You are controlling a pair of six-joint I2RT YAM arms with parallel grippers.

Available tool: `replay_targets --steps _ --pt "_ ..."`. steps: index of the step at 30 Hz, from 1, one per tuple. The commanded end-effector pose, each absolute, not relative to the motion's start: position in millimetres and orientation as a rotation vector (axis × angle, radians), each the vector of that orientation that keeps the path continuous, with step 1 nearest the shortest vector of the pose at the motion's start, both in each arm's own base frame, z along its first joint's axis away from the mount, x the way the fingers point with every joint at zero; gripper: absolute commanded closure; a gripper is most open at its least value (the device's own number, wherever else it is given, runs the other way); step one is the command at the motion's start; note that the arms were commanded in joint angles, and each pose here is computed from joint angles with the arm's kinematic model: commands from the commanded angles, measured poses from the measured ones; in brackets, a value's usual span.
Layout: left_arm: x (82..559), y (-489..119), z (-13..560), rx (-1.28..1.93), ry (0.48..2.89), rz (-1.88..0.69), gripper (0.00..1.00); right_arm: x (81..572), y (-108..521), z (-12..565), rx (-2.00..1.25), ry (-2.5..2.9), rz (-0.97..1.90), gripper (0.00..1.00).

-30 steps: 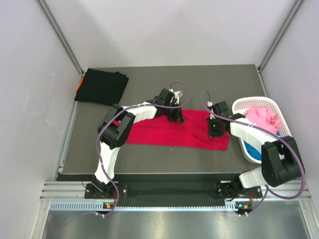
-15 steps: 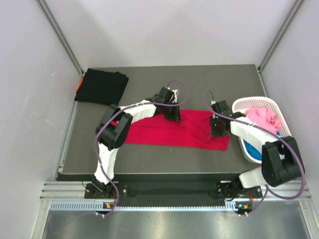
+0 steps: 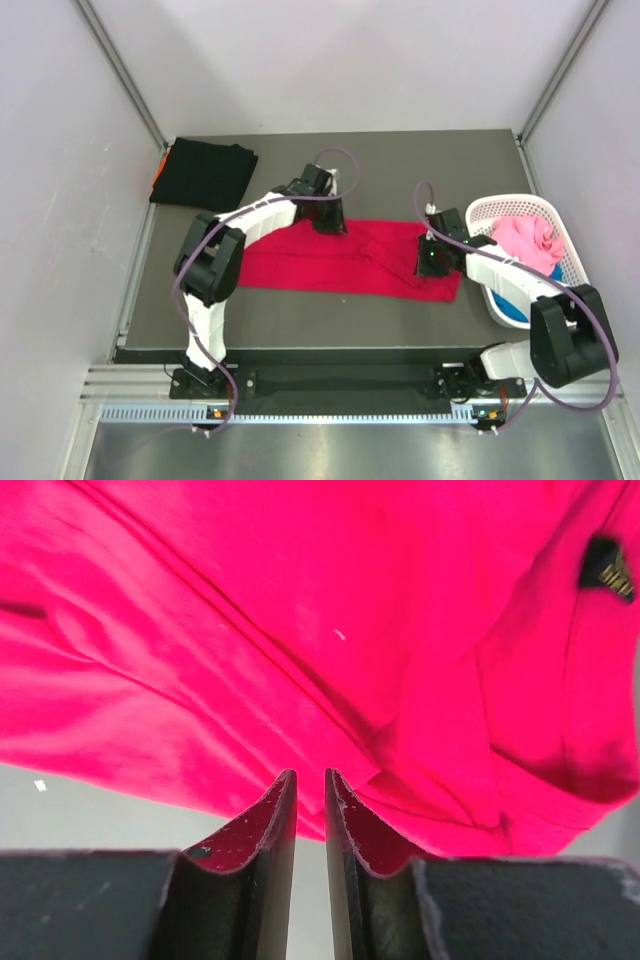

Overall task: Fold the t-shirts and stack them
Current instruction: Fold the tshirt

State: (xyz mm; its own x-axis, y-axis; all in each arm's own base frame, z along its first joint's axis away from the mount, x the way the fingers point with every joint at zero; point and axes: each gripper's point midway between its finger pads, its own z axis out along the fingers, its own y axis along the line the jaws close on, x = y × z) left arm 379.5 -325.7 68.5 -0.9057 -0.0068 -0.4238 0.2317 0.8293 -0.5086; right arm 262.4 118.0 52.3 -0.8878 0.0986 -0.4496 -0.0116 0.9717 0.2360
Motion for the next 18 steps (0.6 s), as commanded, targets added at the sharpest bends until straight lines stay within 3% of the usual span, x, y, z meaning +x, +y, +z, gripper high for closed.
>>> replay_targets --steps 1,6,12,18 --pt "391 -274 99 0.037 2.576 -0.723 0.72 269 122 42 0.101 2.637 0.344 0.82" --pt "410 -182 97 -0.212 2.57 -0.664 0.72 266 116 35 0.138 2.674 0.293 0.82" --pt "408 -70 96 -0.471 2.558 -0.439 0.72 276 118 74 0.133 2.558 0.331 0.79" --pt "386 0 82 -0.674 2.525 -0.312 0.62 291 124 111 0.108 2.459 0.375 0.72"
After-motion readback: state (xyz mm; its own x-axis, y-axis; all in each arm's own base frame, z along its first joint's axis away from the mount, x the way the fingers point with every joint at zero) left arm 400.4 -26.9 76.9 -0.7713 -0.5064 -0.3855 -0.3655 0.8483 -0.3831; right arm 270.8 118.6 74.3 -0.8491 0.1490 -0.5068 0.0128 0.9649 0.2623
